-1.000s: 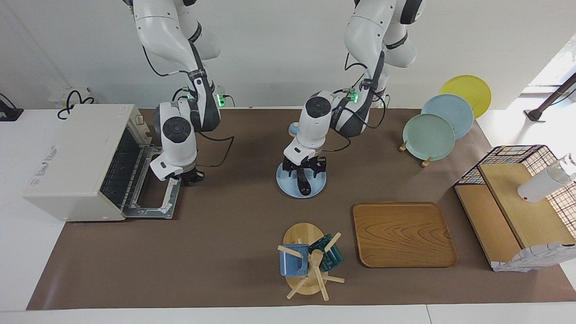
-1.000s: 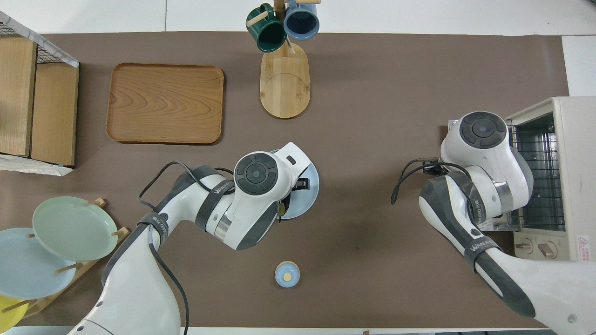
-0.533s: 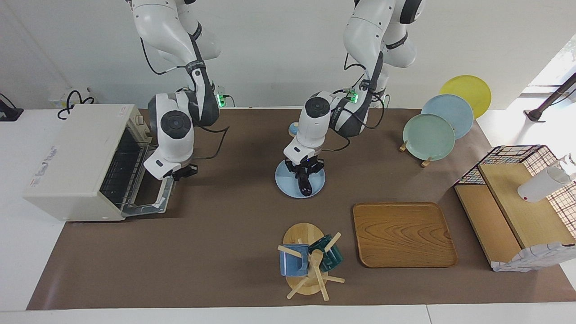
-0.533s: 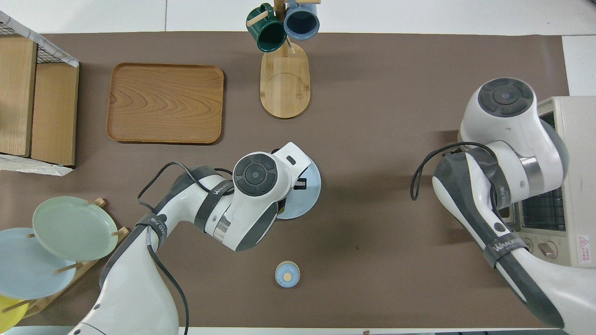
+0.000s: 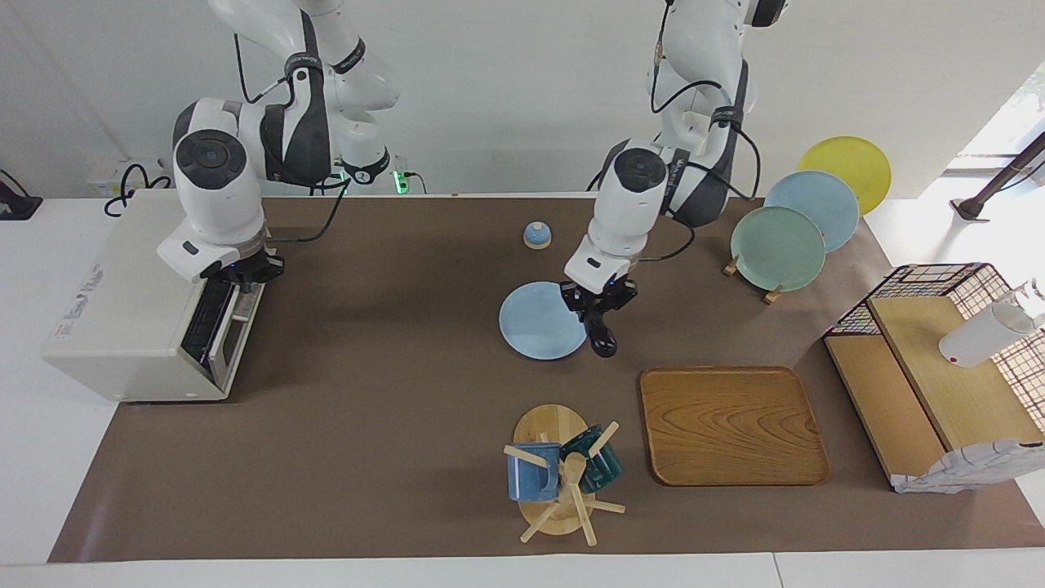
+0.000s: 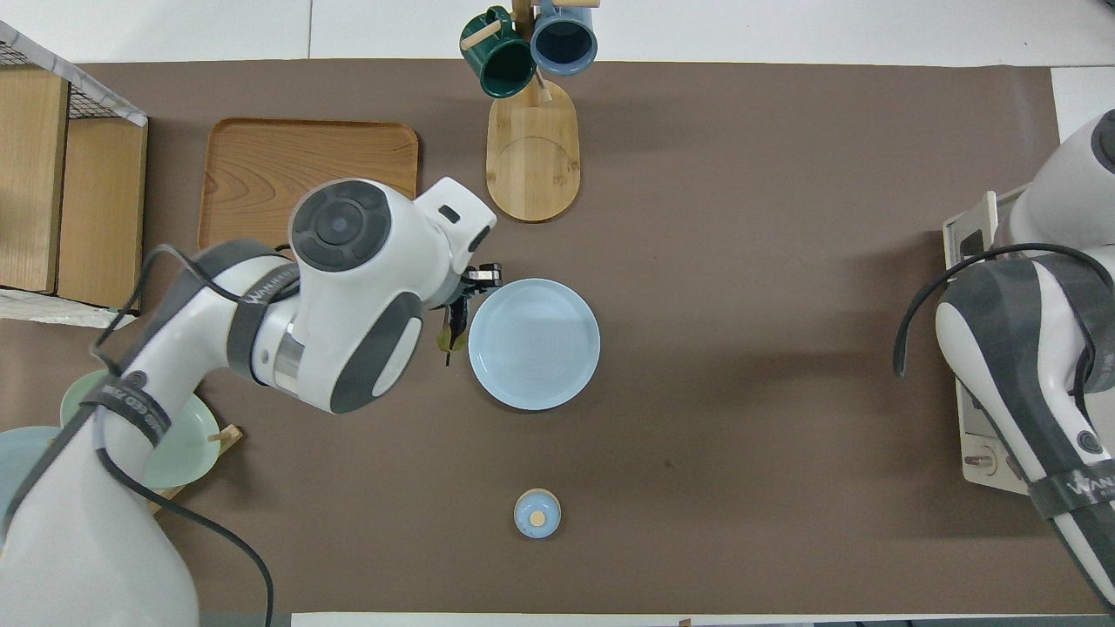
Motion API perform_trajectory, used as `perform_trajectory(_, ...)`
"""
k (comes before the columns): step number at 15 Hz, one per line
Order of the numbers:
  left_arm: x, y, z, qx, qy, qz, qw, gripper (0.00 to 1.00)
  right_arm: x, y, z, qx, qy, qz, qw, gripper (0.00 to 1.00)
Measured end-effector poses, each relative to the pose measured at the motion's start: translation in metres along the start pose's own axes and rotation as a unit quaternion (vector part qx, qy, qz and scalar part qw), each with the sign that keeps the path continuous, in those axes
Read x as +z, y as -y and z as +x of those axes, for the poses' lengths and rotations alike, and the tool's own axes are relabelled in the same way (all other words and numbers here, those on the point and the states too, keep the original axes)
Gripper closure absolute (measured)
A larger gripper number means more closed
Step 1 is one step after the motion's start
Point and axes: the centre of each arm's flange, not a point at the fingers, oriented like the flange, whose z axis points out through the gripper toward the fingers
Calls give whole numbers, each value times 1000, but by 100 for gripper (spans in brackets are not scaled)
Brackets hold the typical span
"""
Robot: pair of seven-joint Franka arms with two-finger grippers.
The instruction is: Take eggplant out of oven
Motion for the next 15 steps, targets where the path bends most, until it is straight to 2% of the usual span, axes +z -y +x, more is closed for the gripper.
perform_trajectory(3,-17,75,47,-2,-13,0,1000,70,5,-34,-8,1,1,9,1000,99)
perform_trajectory(6,-7,164,84,9,-11,8,1000,70,-2,-40,-16,22,15,74,997,99)
perform_trajectory(8,1,206,110,12,-15,10,1000,70,-30,-40,-20,28,14,108,994,99)
perform_trajectory(9,10,217,124,11,-15,11,1000,70,-49,-39,-23,28,4,116,993,94)
perform_trajectory(11,38,219,142,12,-15,11,1000,70,-89,-32,-33,23,-20,126,992,91)
perform_trajectory(12,52,215,148,14,-22,9,1000,70,-106,-25,-37,16,-32,130,991,84)
perform_trajectory(14,74,209,151,18,-29,7,999,70,-129,-9,-43,1,-43,131,990,80)
perform_trajectory(15,79,208,151,21,-27,7,999,70,-134,-5,-43,-3,-44,131,990,72)
